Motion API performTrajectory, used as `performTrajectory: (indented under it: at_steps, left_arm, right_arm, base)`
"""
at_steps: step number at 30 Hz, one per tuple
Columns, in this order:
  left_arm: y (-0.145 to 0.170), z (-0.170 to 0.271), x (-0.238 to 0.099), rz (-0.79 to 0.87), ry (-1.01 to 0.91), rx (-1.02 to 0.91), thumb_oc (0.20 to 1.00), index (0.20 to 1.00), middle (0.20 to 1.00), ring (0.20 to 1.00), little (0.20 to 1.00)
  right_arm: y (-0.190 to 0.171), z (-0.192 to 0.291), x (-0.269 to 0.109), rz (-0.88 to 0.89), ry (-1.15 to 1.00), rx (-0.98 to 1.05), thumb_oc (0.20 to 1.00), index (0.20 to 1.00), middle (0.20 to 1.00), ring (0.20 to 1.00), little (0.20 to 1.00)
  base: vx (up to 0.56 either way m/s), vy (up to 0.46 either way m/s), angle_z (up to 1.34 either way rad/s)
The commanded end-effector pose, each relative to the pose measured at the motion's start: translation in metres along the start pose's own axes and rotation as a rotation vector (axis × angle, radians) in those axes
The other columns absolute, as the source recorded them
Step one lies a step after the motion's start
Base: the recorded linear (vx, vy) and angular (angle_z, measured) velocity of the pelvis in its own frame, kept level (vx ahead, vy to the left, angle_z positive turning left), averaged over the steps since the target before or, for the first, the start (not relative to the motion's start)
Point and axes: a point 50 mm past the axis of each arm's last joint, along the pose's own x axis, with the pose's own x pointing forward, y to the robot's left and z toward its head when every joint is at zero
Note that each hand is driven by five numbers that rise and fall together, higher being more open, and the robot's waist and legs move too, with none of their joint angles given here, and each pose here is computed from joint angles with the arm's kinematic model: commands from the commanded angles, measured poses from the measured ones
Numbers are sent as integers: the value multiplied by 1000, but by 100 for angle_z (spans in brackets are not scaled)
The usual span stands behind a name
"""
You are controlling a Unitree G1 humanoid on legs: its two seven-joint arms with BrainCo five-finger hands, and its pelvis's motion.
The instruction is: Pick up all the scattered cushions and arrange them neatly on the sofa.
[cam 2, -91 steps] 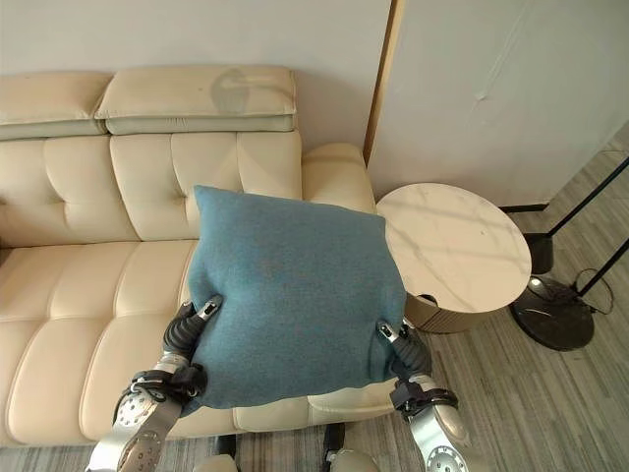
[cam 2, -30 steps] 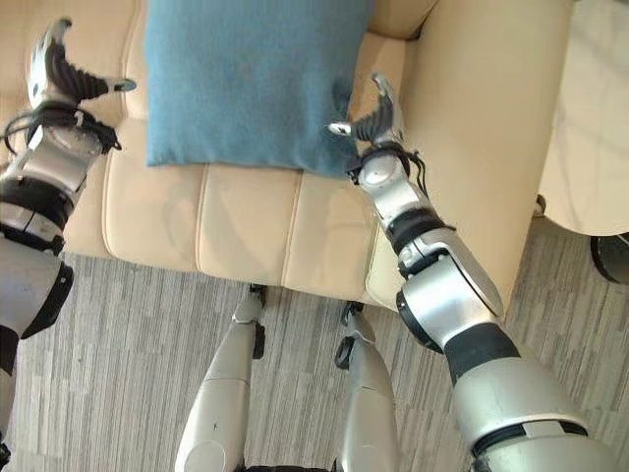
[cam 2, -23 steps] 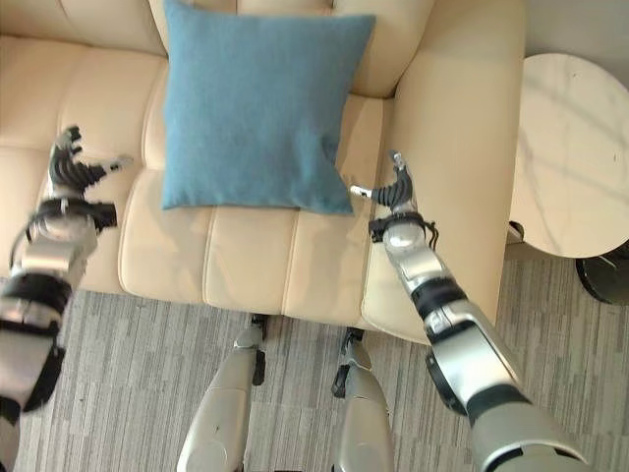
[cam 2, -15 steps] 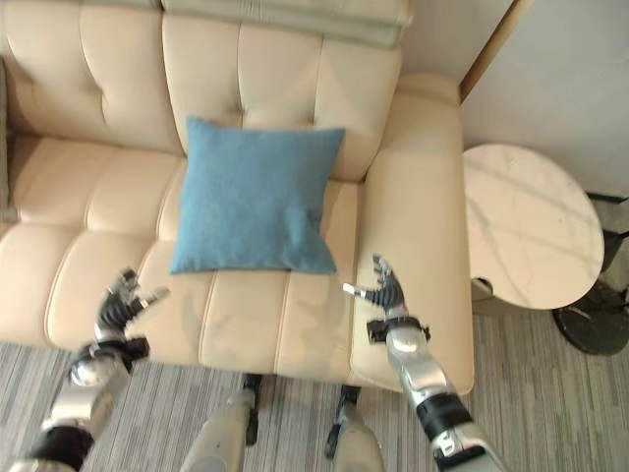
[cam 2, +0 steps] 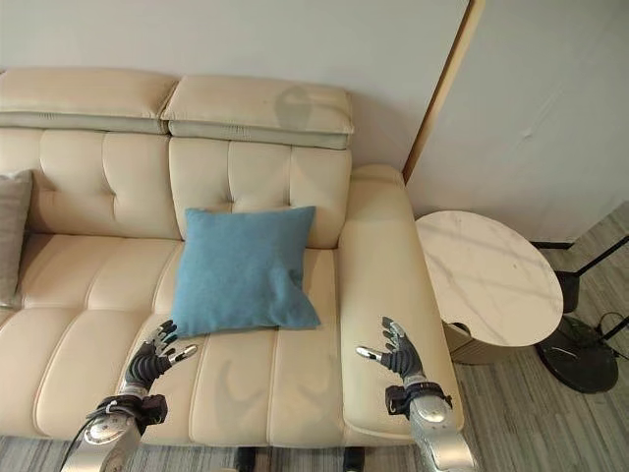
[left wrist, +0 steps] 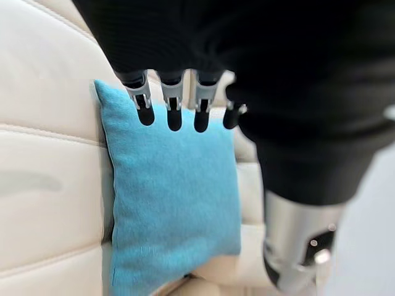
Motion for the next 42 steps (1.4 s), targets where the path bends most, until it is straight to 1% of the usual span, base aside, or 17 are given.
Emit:
performTrajectory:
  at_steps: [1,5,11,14,17,24,31,33,42]
  left_arm:
    - [3,32,9,-16,-138,95,1000,1000,1000,1000,1000]
    - [3,39,14,-19,-159,116,1000,1000,1000,1000,1000]
    - [-5,34,12,-45,-143,87,1000,1000,1000,1000,1000]
    - [-8,35,10,-38,-156,46,1000,1000,1000,1000,1000]
    - [-12,34,8,-48,-153,8,1000,1000,1000,1000,1000]
    - [-21,45,12,-62,-202,-35,1000,1000,1000,1000,1000]
    - [-25,41,9,-83,-190,-67,1000,1000,1000,1000,1000]
    - [-29,39,7,-80,-181,-87,1000,1000,1000,1000,1000]
    - [-19,28,-5,-49,-152,-78,1000,1000,1000,1000,1000]
  right_arm:
    - [-2,38,9,-15,-166,39,1000,1000,1000,1000,1000]
    - [0,40,11,-14,-177,41,1000,1000,1000,1000,1000]
    - [-2,36,6,-14,-164,43,1000,1000,1000,1000,1000]
    - [-2,37,7,-11,-165,11,1000,1000,1000,1000,1000]
    - [-6,40,3,-16,-187,32,1000,1000,1000,1000,1000]
    - [-8,45,7,-20,-200,12,1000,1000,1000,1000,1000]
    - [-7,48,7,7,-210,11,1000,1000,1000,1000,1000]
    - [-11,46,5,-19,-203,18,1000,1000,1000,1000,1000]
    - [-14,35,2,-55,-162,53,1000,1000,1000,1000,1000]
  base:
    - [-231,-26,-27]
    - [-211,55,-50]
    - [-119,35,-18]
    - [-211,-176,-29]
    - [-183,-198,-46]
    - [-248,-113,22]
    - [-102,51,22]
    - [15,152,-5]
    - [21,120,22]
